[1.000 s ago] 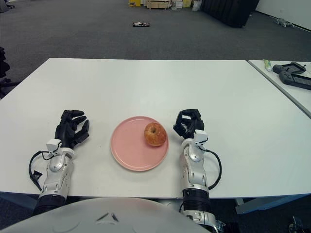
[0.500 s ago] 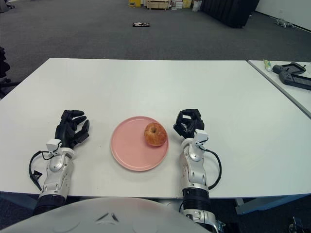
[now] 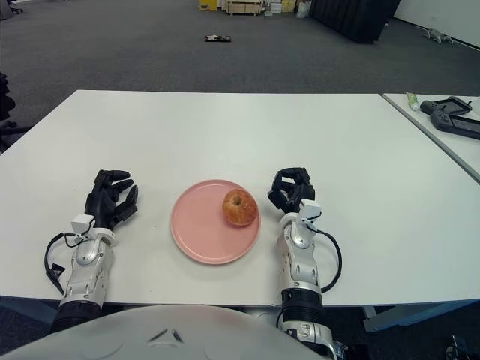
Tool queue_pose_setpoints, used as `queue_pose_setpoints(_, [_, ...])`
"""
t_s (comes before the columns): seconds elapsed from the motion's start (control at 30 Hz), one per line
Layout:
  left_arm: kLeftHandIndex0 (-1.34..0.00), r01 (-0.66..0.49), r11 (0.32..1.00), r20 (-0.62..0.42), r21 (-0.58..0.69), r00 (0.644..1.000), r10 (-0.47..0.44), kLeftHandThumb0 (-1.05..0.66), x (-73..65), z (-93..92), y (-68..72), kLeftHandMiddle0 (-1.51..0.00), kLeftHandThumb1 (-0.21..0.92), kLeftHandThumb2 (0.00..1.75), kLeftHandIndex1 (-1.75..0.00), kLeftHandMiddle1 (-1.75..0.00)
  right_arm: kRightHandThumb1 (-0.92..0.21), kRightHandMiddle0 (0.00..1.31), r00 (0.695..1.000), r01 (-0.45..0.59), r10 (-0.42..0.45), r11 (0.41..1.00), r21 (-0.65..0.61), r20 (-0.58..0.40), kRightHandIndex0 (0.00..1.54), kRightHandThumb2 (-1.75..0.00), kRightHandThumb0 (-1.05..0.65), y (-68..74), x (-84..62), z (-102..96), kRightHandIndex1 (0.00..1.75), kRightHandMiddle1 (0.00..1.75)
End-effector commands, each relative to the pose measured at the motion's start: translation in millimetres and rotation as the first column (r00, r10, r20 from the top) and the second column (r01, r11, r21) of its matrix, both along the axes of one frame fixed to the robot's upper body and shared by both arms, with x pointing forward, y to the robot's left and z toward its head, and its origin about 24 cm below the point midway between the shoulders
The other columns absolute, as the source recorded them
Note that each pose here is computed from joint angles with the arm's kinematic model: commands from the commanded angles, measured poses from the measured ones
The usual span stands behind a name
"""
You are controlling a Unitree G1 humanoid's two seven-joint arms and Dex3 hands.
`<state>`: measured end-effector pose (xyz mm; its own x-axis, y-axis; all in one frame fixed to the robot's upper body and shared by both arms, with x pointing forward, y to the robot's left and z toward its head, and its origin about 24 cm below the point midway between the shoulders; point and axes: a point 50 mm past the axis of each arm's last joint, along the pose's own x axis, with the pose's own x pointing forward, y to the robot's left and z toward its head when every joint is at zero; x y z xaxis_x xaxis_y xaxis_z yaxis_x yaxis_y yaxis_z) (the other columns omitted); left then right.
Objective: Put the apple into the plate.
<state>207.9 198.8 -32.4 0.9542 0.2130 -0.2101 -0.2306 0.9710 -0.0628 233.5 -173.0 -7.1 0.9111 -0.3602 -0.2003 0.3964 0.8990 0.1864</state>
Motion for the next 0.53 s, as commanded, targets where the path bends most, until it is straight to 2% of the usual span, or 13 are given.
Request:
queue_pose_setpoints(0.0, [-0.25, -0.001, 1.0, -0.085, -0.007, 0.996, 0.001, 0.0, -9.5, -14.2, 1.8, -0.48, 0.7, 0.74, -1.75, -1.39, -0.53, 0.45, 0.996, 0.002, 0.005, 0.997, 0.075, -0.084, 0.96, -1.06, -0.42, 8.0, -6.4, -16.2, 1.75, 1.75])
queue_pose_setpoints(0.5, [-0.25, -0.004, 1.0, -0.086, -0.015, 0.996, 0.003, 0.0, -9.3, -14.1, 3.9, -0.47, 0.68, 0.78, -1.75, -1.43, -0.52, 0.45, 0.997, -0.012, 0.018, 0.996, 0.085, -0.07, 0.99, -1.07, -0.42, 8.9, -6.8, -16.4, 1.75, 1.75])
